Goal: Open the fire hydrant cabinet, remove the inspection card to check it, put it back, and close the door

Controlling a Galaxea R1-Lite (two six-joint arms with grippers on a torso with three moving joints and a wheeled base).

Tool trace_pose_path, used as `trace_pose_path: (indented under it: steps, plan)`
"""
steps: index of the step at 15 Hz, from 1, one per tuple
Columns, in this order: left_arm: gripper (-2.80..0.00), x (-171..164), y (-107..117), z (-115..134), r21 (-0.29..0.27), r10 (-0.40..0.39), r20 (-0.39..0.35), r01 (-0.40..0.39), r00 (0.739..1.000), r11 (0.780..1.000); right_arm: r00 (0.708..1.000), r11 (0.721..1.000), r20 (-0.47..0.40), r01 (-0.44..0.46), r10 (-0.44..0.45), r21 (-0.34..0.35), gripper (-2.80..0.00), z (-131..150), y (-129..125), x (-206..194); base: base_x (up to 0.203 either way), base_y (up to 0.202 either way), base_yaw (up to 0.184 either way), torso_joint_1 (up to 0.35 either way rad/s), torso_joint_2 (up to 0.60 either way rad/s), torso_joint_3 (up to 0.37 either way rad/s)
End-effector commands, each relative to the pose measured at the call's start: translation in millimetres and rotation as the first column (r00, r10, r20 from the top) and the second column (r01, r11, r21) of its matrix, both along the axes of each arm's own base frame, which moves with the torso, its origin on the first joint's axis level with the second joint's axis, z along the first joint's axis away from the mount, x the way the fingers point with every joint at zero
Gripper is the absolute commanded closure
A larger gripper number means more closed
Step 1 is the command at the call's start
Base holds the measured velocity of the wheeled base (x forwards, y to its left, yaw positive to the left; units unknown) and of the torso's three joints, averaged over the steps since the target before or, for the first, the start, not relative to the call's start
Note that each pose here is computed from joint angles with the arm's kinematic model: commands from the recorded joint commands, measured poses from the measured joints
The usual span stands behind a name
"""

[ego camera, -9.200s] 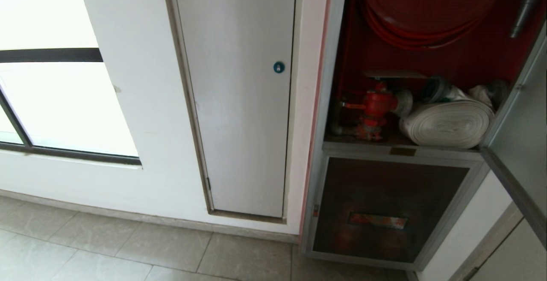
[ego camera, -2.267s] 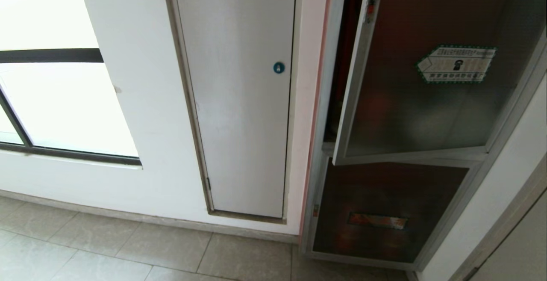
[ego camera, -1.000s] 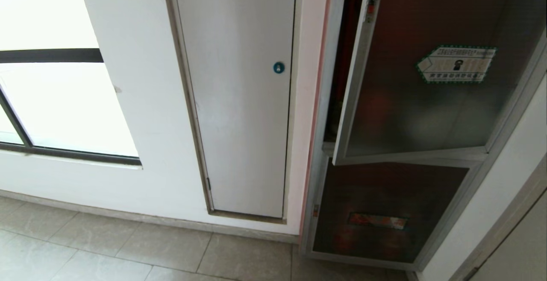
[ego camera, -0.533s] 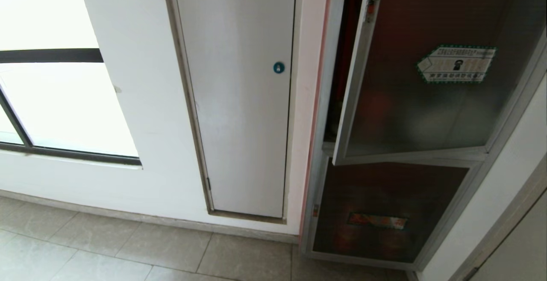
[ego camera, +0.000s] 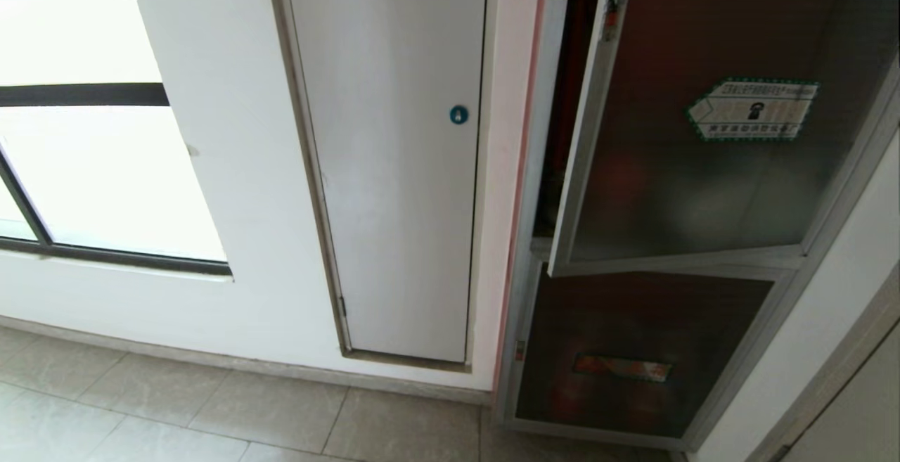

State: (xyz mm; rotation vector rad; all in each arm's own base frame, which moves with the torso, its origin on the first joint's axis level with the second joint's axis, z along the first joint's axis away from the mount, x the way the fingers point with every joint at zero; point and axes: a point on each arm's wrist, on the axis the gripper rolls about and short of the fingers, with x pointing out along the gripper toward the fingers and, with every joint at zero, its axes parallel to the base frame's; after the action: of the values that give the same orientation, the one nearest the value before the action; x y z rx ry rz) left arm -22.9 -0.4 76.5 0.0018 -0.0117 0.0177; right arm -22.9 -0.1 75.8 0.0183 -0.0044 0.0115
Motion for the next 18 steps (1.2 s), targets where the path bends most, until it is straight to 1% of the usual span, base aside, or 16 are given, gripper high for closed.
trace_pose_path:
  steps: [1,18]
  plan:
    - [0.0,0.4,0.0,-1.2,0.001,0.002,-0.005,-0.002,1.0,1.0,1.0,1.0,0.0,-0.001,0.001,0.0,0.0,0.0,0.0,0.0,0.18,0.0,-0.003,0.004,-0.01,-0.001]
    - [0.0,0.4,0.0,-1.2,0.001,0.001,-0.006,-0.001,1.0,1.0,1.0,1.0,0.0,-0.002,0.002,0.0,0.0,0.0,0.0,0.0,0.198,0.0,0.0,0.005,0.0,0.002]
